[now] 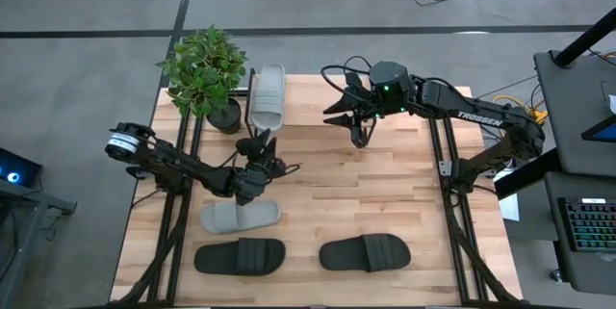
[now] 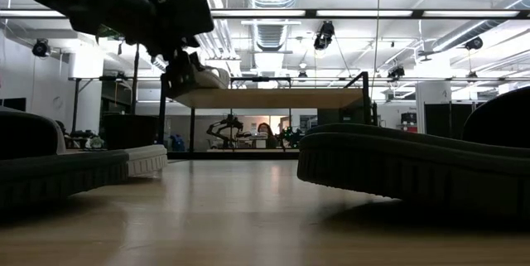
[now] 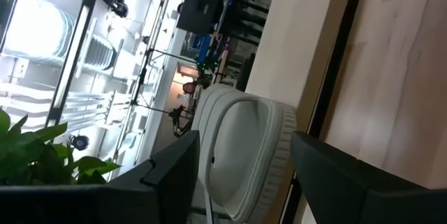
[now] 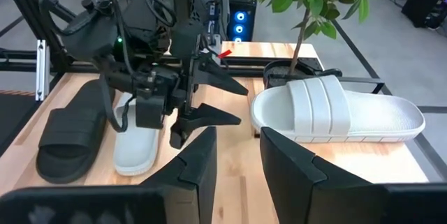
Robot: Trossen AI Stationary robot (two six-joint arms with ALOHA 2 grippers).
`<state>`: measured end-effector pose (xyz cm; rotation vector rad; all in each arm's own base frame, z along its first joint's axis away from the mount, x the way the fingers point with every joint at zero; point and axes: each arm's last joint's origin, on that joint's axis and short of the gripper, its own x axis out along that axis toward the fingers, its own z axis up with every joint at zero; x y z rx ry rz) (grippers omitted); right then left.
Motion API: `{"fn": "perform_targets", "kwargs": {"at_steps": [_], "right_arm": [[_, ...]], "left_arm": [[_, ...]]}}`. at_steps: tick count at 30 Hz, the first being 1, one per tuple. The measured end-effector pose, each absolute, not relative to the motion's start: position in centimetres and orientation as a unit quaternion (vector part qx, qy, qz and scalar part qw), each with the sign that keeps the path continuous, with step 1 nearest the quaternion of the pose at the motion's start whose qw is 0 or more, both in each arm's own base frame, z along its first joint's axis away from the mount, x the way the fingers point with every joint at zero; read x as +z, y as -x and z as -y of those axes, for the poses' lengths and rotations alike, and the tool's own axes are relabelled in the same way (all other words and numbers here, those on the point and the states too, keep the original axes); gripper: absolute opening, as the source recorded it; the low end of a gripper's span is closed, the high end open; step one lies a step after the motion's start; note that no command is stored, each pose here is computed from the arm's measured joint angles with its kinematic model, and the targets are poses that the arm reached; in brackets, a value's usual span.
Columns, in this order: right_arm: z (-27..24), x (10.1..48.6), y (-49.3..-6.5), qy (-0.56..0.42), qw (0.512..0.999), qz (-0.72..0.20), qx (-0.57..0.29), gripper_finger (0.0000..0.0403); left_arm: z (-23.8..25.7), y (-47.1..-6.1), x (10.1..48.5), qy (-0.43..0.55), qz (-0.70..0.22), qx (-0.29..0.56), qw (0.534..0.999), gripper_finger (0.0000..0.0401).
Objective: Pick and place slides into the shelf
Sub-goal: Put the right grey slipper on the shelf
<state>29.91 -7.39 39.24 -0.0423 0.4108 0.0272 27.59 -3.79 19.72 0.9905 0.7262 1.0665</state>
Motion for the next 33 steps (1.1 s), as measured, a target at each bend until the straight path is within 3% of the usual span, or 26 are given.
{"fn": "perform_targets", "kwargs": {"at_steps": [4, 8, 13, 16, 19, 25, 33], "right_arm": [[7.4, 39.1, -29.9, 0.017, 0.978, -0.207, 0.013, 0.0096], [7.4, 38.7, -29.9, 0.014, 0.977, -0.213, 0.013, 0.0086], [7.4, 37.6, -30.0, 0.012, 0.973, -0.229, 0.015, 0.0071], [7.4, 36.9, -30.1, 0.021, 0.973, -0.231, 0.017, 0.0063], [7.5, 36.3, -30.4, 0.036, 0.977, -0.212, 0.017, 0.0058], [8.1, 34.9, -31.3, 0.057, 0.987, -0.151, -0.003, 0.0052], [9.4, 30.9, -34.2, 0.085, 0.976, -0.193, -0.057, 0.0052]], "left_arm": [[4.9, -27.1, 20.8, -0.423, -0.291, 0.467, 0.720, 0.0210], [5.2, -26.5, 22.4, -0.354, -0.210, 0.420, 0.809, 0.0184], [5.4, -25.1, 24.7, -0.264, -0.128, 0.261, 0.919, 0.0081], [5.4, -23.8, 25.9, -0.216, -0.105, 0.164, 0.957, 0.0017], [5.3, -22.5, 27.2, -0.185, -0.083, 0.117, 0.972, 0.0012], [4.4, -19.6, 30.5, -0.161, -0.003, 0.124, 0.979, 0.0002], [4.1, -15.4, 33.7, -0.123, 0.107, 0.073, 0.984, 0.0000]]}}
